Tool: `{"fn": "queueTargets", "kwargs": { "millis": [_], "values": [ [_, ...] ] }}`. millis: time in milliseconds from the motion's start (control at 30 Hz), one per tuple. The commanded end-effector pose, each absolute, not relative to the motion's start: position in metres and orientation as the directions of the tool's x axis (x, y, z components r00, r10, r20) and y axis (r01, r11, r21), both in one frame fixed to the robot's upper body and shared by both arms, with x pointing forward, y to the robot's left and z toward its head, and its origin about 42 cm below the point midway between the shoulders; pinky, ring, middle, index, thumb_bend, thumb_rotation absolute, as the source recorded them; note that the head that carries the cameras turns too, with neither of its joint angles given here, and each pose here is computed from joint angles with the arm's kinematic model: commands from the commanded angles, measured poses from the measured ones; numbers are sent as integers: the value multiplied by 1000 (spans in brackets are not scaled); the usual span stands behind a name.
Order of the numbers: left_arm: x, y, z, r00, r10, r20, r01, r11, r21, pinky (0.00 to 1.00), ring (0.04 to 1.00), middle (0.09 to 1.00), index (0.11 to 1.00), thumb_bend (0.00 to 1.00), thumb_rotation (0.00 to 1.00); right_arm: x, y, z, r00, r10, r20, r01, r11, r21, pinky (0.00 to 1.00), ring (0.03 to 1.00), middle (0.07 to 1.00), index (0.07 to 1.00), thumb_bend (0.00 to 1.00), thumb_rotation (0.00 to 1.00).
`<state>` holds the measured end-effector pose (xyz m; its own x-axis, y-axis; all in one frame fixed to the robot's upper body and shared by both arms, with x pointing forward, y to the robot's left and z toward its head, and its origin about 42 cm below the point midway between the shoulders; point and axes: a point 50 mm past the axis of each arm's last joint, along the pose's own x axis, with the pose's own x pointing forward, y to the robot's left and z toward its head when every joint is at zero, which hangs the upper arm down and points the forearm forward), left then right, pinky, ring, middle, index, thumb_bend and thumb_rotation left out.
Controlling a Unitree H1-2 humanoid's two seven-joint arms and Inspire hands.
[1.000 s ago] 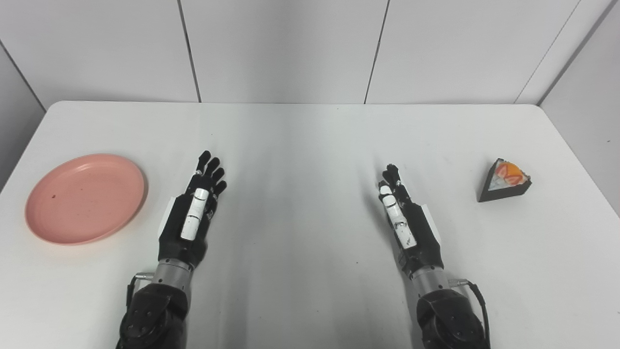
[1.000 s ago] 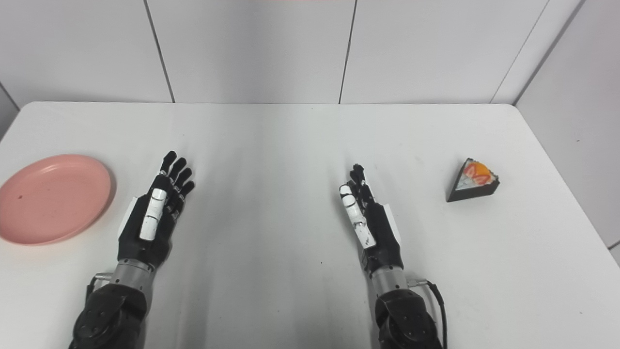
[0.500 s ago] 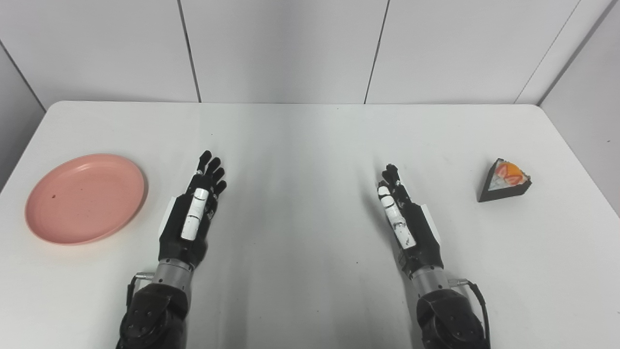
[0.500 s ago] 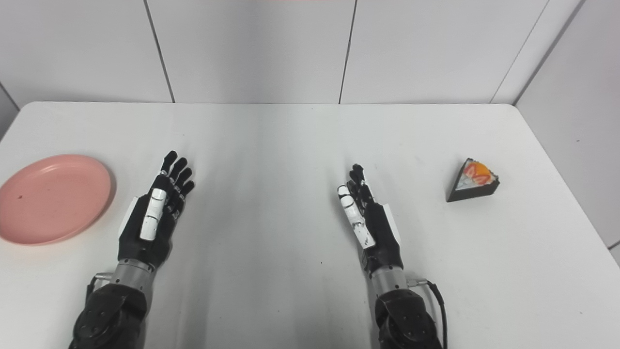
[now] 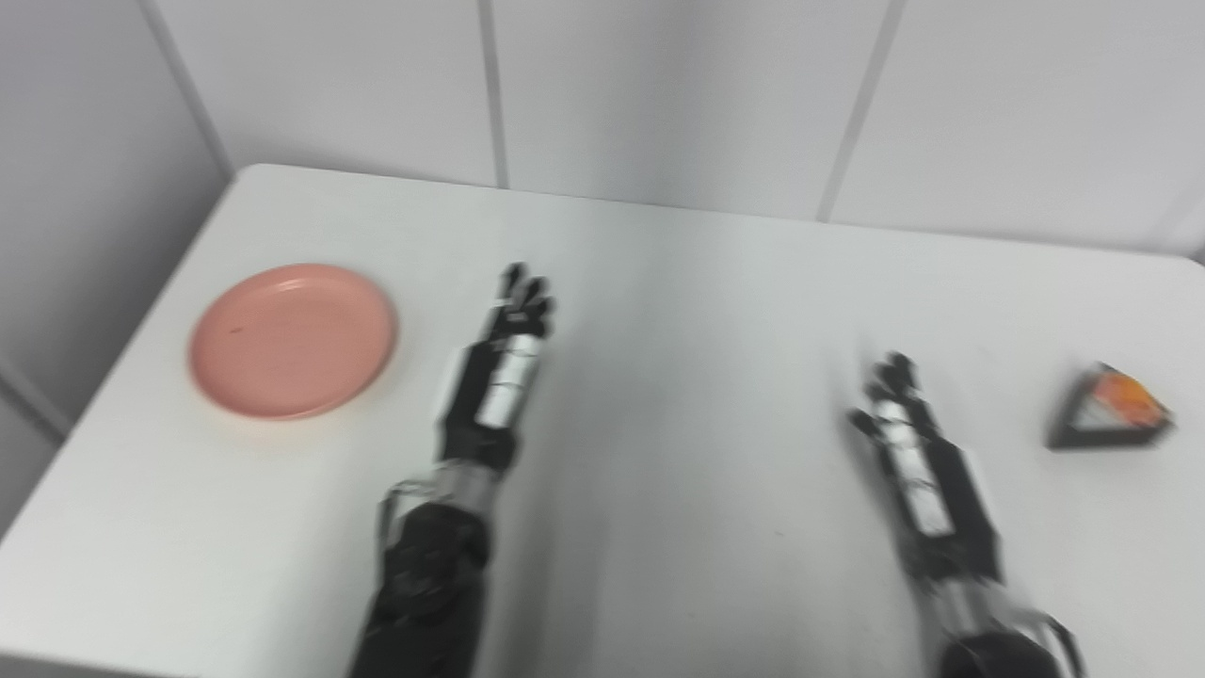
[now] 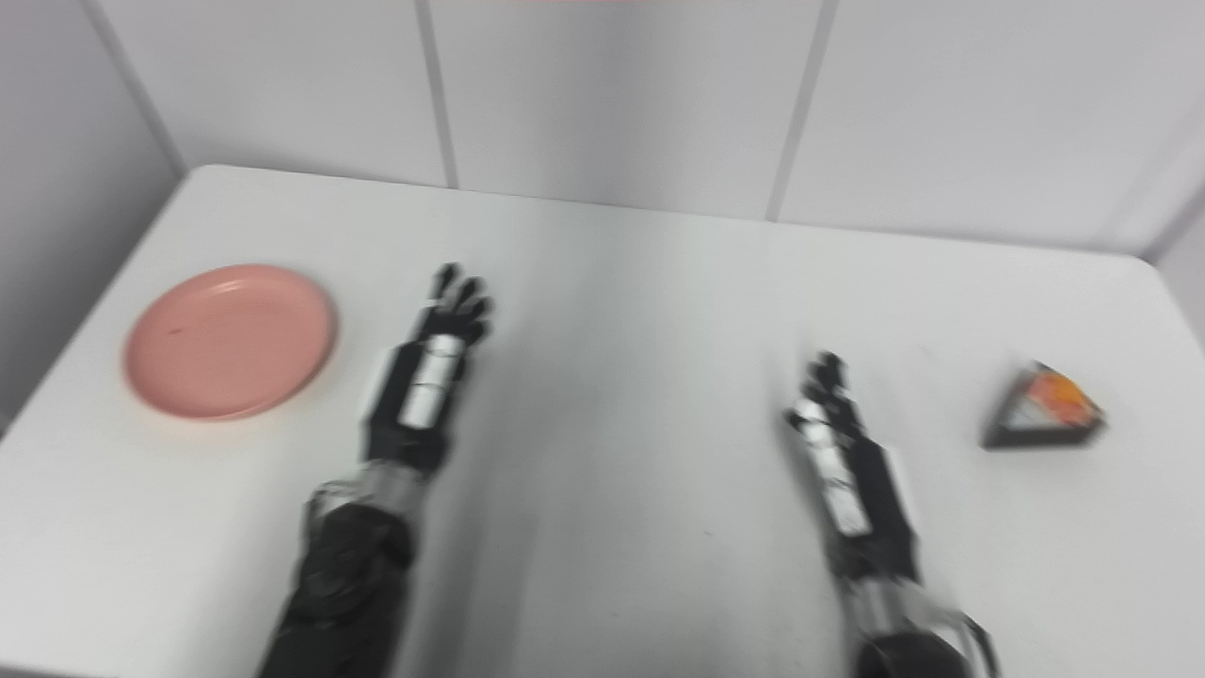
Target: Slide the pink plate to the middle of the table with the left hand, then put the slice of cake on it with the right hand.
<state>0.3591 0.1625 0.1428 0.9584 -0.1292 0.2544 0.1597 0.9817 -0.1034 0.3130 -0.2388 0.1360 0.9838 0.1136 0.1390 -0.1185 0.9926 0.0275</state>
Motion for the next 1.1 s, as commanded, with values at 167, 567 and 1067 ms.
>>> {"fn": "queueTargets", "kwargs": {
  "millis": [167,567,1067],
  "values": [
    [383,191,198,905,-51,423,37,998,41,1000,984,983,1000,766,976,316,-248,141,975,102,198,-111,993,38,1000,1000,1000,1000,594,849],
    [386,264,251,849,173,500,-201,980,1,989,967,952,974,783,998,320,-251,130,975,103,198,-114,992,48,1000,1000,1000,1000,593,857],
    [373,360,269,807,339,483,-411,910,49,861,870,871,889,811,1000,320,-251,127,976,97,196,-117,989,92,1000,1000,1000,1000,564,815]
  ]
}}
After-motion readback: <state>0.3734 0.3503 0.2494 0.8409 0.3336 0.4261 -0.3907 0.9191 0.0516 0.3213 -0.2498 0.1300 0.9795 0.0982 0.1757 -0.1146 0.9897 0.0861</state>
